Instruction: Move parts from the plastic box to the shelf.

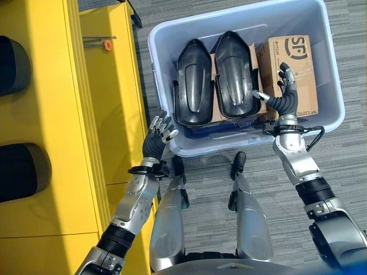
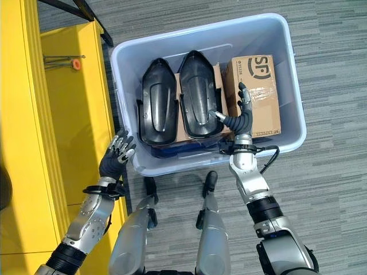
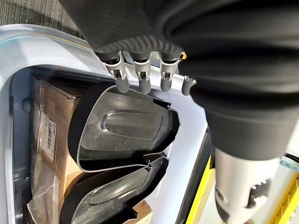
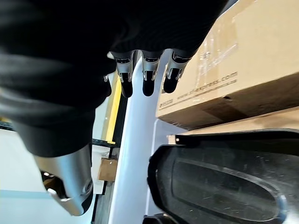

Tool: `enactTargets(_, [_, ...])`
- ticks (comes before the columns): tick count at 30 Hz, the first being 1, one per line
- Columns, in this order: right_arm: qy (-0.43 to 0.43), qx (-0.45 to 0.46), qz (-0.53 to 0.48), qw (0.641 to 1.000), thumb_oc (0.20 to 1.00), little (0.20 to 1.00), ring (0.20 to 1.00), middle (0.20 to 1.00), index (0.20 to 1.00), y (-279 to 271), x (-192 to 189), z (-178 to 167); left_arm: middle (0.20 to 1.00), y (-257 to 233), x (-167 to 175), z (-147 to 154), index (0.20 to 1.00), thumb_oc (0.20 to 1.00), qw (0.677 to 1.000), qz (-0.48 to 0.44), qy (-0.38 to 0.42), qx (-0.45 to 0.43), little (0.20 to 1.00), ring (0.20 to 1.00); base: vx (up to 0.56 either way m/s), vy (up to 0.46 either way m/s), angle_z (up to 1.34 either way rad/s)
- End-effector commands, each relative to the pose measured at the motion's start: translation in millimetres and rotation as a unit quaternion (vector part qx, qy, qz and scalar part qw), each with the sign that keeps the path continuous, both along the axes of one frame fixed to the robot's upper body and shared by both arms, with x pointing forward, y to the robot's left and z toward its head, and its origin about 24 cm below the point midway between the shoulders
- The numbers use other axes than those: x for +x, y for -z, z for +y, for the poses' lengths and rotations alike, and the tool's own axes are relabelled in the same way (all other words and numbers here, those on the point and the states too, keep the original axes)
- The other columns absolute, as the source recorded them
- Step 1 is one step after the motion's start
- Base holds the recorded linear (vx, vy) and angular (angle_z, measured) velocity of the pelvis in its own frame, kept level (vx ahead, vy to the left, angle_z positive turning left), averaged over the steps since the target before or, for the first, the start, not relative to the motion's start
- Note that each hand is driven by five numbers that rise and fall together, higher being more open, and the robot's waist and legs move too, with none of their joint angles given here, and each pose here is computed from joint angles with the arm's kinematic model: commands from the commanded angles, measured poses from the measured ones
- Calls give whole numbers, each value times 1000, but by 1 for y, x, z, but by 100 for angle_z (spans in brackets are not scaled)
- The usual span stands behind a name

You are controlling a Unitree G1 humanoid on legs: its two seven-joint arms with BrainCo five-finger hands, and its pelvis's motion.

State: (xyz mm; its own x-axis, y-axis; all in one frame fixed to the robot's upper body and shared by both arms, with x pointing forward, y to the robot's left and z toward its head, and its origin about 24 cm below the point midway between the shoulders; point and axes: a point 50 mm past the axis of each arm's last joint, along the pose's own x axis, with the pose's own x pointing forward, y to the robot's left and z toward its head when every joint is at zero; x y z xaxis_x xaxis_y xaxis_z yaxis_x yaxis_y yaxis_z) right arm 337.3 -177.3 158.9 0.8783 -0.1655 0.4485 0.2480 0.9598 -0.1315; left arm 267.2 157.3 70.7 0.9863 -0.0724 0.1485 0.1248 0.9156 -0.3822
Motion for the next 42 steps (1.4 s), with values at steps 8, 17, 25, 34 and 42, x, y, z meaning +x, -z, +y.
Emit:
enactTargets(8, [-7,-15,-61,998,1000,1000,1000,1000,1000,-21,-5,5,1000,-16,-4,-4,1000,1000,999,-49,6,3,1000,1000,0,0,0])
enactTargets(17, [9,-17,-33,999,1000,1000,1000,1000,1000,-15,7,6,1000,-18,-3,-5,1000,1000,999,-53,6,0,1000,1000,-4,2,2])
enactTargets(25, [21,-24,-24,999,1000,1000,1000,1000,1000,-16,14,5,1000,-20,-2,-6,1000,1000,998,-57,6,-2,1000,1000,-3,-1,2])
enactTargets(34, [65,-31,-26,997,1000,1000,1000,1000,1000,-24,22,-10,1000,-22,-2,-7,1000,1000,998,-62,3,-3,1000,1000,0,0,0])
enactTargets(42, [95,-41,-11,995,1000,1000,1000,1000,1000,-24,29,-22,1000,-26,-2,-9,1000,1000,998,-70,5,-4,1000,1000,0,0,0])
